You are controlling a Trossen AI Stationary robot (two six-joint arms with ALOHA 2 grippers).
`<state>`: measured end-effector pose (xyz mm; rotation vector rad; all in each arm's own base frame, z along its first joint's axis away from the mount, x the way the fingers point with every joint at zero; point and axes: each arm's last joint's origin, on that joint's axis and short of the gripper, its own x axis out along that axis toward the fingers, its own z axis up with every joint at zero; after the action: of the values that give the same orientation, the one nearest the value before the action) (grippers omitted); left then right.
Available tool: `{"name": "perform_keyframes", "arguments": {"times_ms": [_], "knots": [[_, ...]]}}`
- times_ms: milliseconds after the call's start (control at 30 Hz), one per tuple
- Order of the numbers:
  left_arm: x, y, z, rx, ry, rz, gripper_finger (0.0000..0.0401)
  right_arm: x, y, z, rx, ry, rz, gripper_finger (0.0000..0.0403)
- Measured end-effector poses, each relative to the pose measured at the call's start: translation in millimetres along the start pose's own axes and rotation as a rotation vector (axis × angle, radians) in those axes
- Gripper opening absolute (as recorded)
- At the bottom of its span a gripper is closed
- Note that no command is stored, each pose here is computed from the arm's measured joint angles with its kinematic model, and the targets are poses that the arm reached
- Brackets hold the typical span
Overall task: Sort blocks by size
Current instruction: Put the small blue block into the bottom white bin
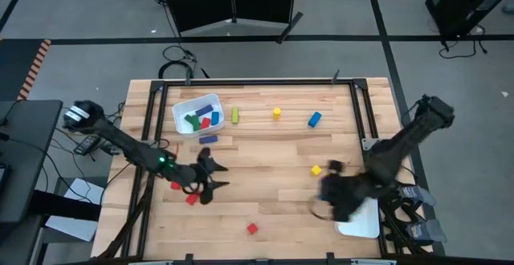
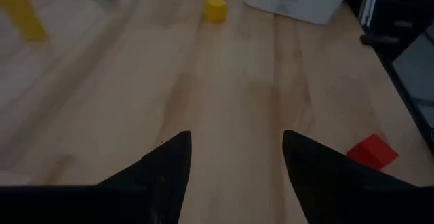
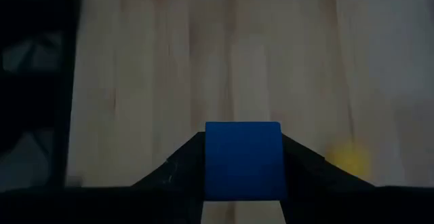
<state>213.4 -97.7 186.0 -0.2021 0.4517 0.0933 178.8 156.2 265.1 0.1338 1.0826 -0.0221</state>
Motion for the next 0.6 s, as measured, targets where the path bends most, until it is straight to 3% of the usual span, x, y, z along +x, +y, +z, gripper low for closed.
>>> {"name": "perform_keyframes", "arguments": {"times_ms": [167, 333, 400, 500, 600], "knots": [[24, -20, 8, 0.055, 0.049, 0.003, 0.0239, -27, 7, -55, 0.165, 0.156, -0.105, 0.0144], [47, -40, 16, 0.127, 0.172, -0.007, 0.0245, -23, 15, -84, 0.23, 0.242, -0.281, 0.0146], [55, -46, 20, 0.154, 0.234, 0.007, 0.0252, -16, 19, -90, 0.229, 0.283, -0.348, 0.0188], [60, -52, 25, 0.166, 0.337, 0.047, 0.0263, -6, 25, -95, 0.212, 0.317, -0.405, 0.0289], [54, -52, 33, 0.052, 0.437, 0.163, 0.0273, 1, 28, -96, 0.207, 0.301, -0.425, 0.037]]}}
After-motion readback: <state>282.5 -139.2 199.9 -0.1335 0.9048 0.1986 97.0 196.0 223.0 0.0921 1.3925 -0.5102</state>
